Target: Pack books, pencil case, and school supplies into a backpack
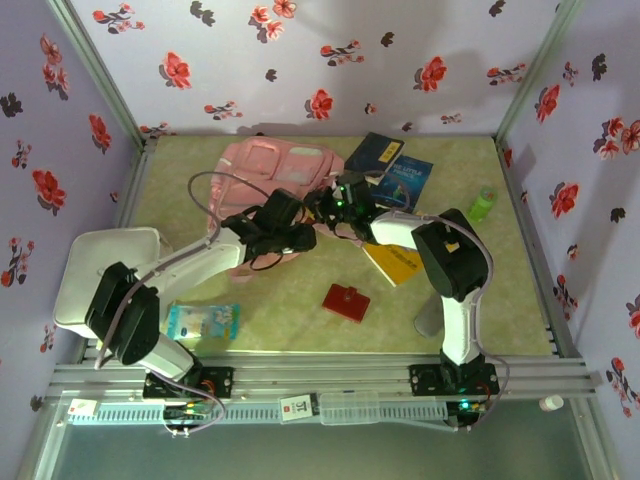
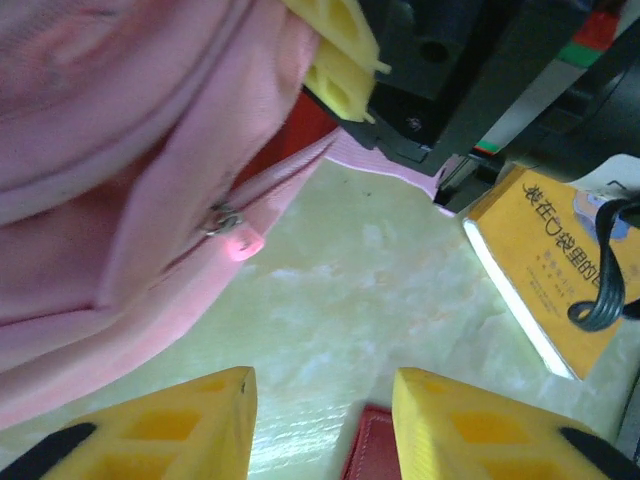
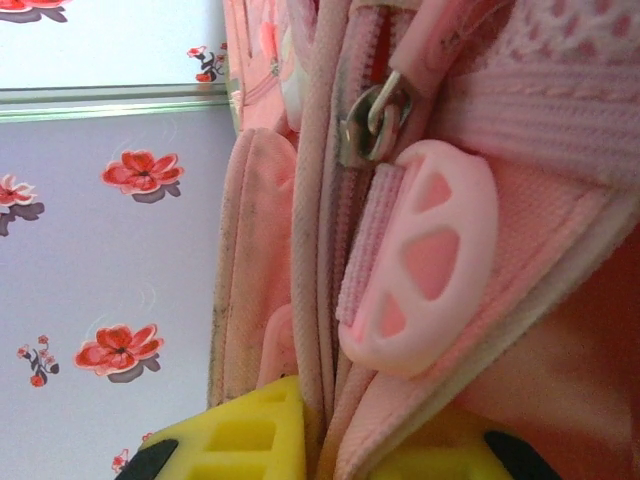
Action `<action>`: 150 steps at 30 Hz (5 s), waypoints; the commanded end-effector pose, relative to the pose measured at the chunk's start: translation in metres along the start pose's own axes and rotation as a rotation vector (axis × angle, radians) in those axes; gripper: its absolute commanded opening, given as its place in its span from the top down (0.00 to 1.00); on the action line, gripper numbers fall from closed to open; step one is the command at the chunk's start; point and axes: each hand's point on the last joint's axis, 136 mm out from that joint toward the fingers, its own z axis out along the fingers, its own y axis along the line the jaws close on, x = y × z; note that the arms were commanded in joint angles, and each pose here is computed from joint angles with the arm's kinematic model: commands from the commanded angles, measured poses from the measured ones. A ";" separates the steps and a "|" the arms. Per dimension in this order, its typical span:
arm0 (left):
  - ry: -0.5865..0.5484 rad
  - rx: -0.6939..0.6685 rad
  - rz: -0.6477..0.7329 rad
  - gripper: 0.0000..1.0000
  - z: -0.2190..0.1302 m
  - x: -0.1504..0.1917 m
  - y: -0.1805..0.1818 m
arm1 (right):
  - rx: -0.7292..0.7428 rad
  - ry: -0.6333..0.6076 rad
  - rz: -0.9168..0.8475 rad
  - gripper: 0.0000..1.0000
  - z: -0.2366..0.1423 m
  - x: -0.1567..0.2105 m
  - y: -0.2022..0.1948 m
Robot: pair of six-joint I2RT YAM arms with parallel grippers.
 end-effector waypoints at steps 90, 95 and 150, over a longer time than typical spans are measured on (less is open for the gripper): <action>-0.230 -0.487 -0.083 0.91 -0.002 -0.013 0.145 | -0.119 -0.049 0.016 0.86 0.035 -0.004 0.055; -0.246 -0.477 -0.053 1.00 -0.014 -0.017 0.144 | -0.076 -0.073 0.004 0.87 0.030 -0.014 0.042; 0.057 -0.114 0.228 1.00 0.010 -0.015 0.076 | 0.387 -0.182 -0.049 0.82 -0.031 -0.032 -0.079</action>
